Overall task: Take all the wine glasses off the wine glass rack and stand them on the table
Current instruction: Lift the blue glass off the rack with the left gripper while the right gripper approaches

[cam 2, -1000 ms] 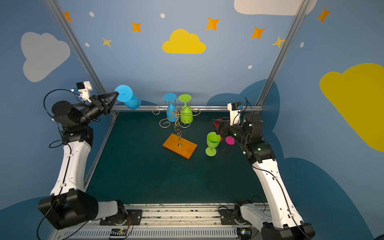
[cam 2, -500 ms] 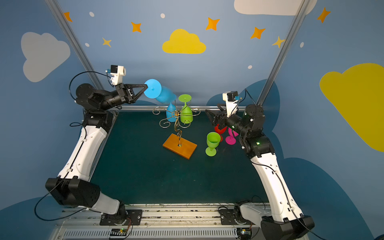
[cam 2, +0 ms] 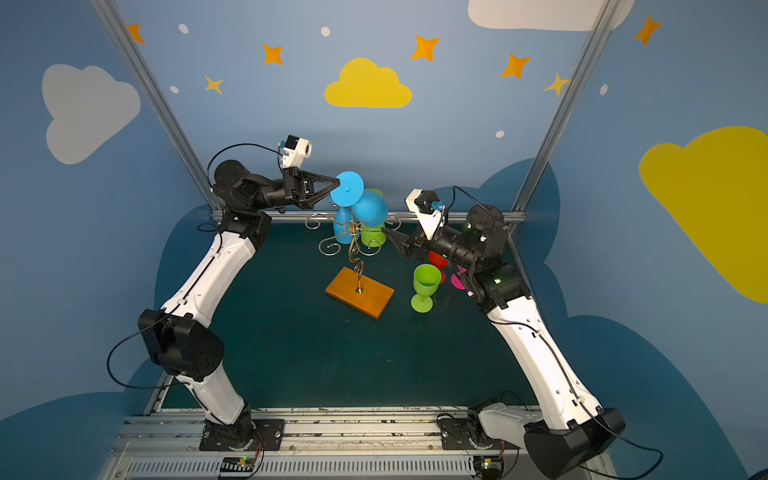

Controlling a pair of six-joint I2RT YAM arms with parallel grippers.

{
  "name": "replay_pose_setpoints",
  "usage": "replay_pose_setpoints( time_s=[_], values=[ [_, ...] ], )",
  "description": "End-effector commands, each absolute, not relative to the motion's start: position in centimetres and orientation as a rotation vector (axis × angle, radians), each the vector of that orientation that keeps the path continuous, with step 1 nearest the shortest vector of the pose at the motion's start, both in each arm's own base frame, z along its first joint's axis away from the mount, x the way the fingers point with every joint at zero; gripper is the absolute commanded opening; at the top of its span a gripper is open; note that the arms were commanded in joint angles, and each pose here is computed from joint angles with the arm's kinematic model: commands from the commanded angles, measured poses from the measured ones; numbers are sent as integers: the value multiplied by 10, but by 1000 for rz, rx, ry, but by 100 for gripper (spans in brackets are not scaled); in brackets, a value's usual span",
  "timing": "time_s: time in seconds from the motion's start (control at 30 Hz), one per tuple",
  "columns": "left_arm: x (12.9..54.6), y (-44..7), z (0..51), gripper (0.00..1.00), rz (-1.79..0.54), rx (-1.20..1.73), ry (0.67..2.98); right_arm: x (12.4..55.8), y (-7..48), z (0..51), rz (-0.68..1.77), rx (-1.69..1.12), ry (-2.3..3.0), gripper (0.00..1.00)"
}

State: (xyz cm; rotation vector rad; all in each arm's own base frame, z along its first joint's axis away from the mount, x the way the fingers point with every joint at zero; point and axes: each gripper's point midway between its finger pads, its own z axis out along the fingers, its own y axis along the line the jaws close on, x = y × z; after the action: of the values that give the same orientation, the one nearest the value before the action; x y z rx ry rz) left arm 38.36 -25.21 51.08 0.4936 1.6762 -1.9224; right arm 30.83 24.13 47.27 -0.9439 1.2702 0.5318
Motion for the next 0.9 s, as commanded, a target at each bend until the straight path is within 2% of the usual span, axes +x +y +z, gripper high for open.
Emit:
replay_pose_setpoints(
  time_s=[0.0, 0.87],
  values=[
    [365, -256, 530, 4, -1923, 598, 1607, 309, 245, 480, 432, -1013, 1145, 86],
    [340, -276, 539, 4, -1988, 675, 1577, 344, 279, 470, 482, -1124, 1134, 88]
  ],
)
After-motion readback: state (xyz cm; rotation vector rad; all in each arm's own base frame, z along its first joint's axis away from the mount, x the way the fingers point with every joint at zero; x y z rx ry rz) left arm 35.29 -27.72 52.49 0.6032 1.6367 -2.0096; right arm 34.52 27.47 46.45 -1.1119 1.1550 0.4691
